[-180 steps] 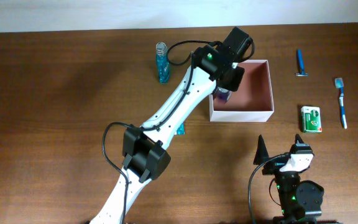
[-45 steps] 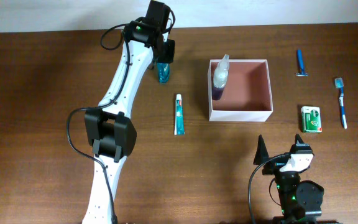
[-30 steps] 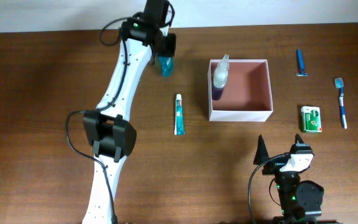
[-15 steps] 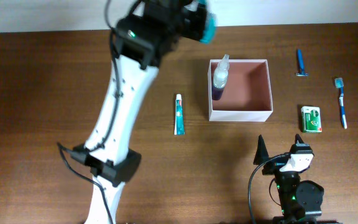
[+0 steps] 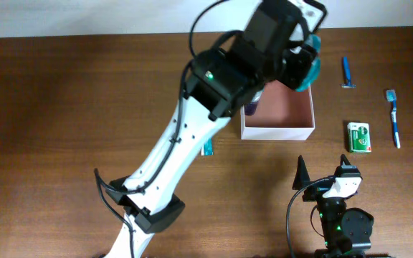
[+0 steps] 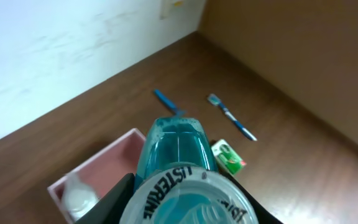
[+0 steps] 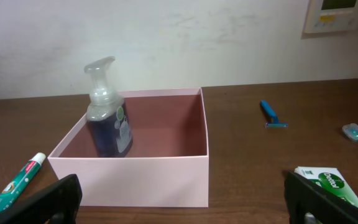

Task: Pack container
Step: 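Lift the Listerine bottle and carry it into the pink box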

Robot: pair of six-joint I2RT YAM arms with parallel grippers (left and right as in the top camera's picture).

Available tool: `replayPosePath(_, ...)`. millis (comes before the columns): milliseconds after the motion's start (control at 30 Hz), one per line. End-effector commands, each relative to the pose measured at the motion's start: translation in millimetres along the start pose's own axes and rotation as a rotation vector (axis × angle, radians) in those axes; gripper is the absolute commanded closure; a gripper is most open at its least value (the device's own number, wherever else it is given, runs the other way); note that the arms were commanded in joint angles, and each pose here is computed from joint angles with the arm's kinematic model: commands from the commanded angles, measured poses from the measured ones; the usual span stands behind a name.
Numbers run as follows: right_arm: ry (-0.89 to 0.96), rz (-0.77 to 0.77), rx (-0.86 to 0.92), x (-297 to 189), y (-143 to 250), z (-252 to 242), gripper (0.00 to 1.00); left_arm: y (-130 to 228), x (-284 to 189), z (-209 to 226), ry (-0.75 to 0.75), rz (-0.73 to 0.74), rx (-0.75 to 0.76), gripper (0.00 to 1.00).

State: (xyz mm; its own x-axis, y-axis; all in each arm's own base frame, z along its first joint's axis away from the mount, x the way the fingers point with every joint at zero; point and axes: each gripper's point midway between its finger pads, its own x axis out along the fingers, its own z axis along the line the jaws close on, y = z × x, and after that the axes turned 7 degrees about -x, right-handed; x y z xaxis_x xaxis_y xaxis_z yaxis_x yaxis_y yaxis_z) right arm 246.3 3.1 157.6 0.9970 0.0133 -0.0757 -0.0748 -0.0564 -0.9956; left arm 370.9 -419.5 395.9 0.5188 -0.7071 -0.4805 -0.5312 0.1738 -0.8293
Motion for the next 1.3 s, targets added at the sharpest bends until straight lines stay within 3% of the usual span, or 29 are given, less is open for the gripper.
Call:
replayPosePath(0,-0.011,0.004,-0.008,0,2,3,0.01,-5,-4,-18,0.035,-0.025,0.026,0.72)
replayPosePath(400,-0.011,0.004,-0.008,0,2,3,0.01,48,60,-21,0.025,0.114,0.034,0.71)
replayPosePath(700,-0.011,0.004,-0.008,0,2,3,0.01,87,107,39,-0.243,0.189,0.048,0.71)
replayPosePath(1267,-0.011,0.004,-0.008,0,2,3,0.01,117,153,126,-0.358,0.243,-0.018,0.70)
